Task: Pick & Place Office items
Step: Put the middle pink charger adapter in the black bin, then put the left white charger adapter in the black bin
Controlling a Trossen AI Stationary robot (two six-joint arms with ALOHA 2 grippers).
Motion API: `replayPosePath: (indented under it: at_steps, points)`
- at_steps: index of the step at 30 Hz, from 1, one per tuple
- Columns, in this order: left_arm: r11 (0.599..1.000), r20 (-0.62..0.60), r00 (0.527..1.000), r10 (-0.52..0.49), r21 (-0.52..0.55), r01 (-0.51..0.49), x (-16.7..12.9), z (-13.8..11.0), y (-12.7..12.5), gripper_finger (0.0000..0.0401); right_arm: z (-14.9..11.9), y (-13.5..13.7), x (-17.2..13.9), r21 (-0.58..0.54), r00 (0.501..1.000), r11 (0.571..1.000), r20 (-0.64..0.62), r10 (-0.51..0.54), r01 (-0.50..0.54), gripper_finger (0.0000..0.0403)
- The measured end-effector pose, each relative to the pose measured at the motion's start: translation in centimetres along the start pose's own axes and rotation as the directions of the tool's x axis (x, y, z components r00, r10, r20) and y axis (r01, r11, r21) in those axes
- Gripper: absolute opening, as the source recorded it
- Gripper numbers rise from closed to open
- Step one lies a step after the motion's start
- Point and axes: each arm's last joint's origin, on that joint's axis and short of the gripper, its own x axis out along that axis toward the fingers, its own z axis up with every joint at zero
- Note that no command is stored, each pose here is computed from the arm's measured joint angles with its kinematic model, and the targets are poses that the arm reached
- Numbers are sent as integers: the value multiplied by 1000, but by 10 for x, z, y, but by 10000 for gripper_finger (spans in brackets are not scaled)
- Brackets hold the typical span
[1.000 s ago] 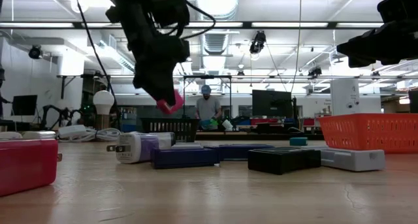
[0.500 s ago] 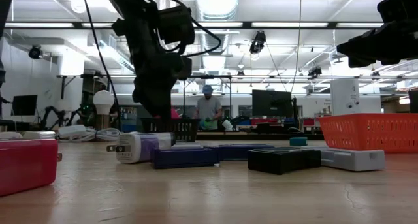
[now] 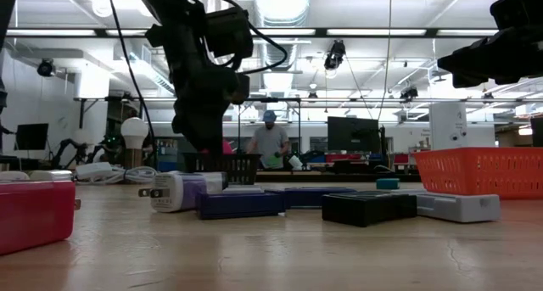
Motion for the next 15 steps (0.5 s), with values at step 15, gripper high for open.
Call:
replayPosePath:
  at_steps: [15]
  points:
    - [1000,-1,1000,-5,0,5,0,0,0,260,0,0,0,0,1000,1000,0,0,0,9]
